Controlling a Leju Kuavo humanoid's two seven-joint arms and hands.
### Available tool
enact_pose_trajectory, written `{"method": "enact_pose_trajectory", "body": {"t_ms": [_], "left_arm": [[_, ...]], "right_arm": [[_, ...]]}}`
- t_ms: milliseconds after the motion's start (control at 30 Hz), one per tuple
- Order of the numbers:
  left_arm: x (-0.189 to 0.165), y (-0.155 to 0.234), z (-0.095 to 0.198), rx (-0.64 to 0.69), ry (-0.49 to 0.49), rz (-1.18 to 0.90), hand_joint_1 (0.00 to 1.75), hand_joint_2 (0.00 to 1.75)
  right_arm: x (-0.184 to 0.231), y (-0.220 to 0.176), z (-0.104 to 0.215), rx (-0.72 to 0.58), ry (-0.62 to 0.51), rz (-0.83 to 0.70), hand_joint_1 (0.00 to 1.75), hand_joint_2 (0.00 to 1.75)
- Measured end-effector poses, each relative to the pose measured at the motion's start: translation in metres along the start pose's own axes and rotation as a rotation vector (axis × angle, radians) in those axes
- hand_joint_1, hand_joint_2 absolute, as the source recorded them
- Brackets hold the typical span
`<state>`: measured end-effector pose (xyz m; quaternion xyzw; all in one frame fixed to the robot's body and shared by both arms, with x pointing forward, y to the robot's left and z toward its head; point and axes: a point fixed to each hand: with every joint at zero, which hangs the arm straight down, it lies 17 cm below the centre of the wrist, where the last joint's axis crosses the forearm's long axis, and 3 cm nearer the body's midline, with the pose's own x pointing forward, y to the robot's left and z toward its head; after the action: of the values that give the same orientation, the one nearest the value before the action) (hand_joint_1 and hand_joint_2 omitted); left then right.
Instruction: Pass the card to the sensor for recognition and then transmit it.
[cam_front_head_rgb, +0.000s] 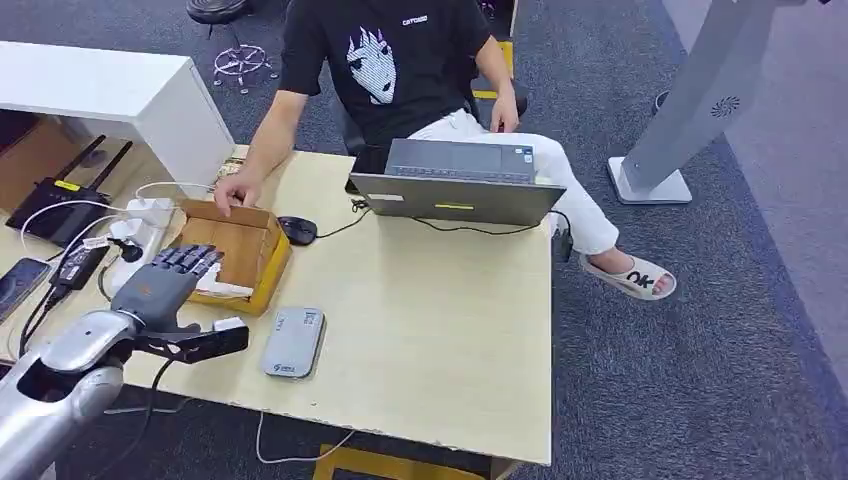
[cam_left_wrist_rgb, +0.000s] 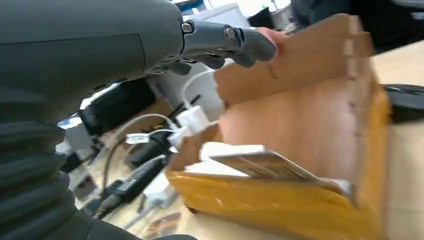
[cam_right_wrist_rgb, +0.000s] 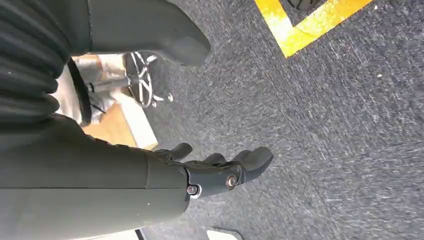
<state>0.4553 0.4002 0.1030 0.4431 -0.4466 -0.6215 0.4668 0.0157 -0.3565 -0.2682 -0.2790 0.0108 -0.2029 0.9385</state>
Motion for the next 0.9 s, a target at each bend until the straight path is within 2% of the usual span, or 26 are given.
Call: {"method": "enact_pose_trajectory", "body": {"t_ms": [300,567,600,633,667,700,900], "left_arm": [[0.006,-0.021,-0.015,-0.008,0.039,0.053,0.0,1.75],[0.012,-0.024,-0.023,0.029,0.052,0.056,0.0,1.75],[0.013,-0.025,-0.024,0.029,0.054,0.057,0.51,1.75],[0.013,-0.026,-0.025,0.029,0.055,0.059,1.36,1.75],[0.015,-0.027,-0.025,0.03,0.051,0.059,1.64,1.75],[0.015,-0.027,-0.025,0.034,0.05,0.058,1.75,1.75],[0.02,-0.025,-0.028,0.055,0.046,0.072,1.75,1.75]], "right_arm": [[0.003,0.002,0.0,0.009,-0.017,0.023,0.0,1.75],[0.005,0.001,0.0,0.009,-0.031,0.043,0.0,1.75],[0.005,0.001,0.0,0.009,-0.032,0.045,0.0,1.75],[0.005,0.001,0.0,0.009,-0.033,0.046,0.0,1.75],[0.005,0.001,0.0,0.008,-0.035,0.047,0.0,1.75],[0.006,0.001,0.0,0.008,-0.036,0.048,0.0,1.75],[0.006,0.0,-0.001,0.007,-0.042,0.052,0.0,1.75]]}}
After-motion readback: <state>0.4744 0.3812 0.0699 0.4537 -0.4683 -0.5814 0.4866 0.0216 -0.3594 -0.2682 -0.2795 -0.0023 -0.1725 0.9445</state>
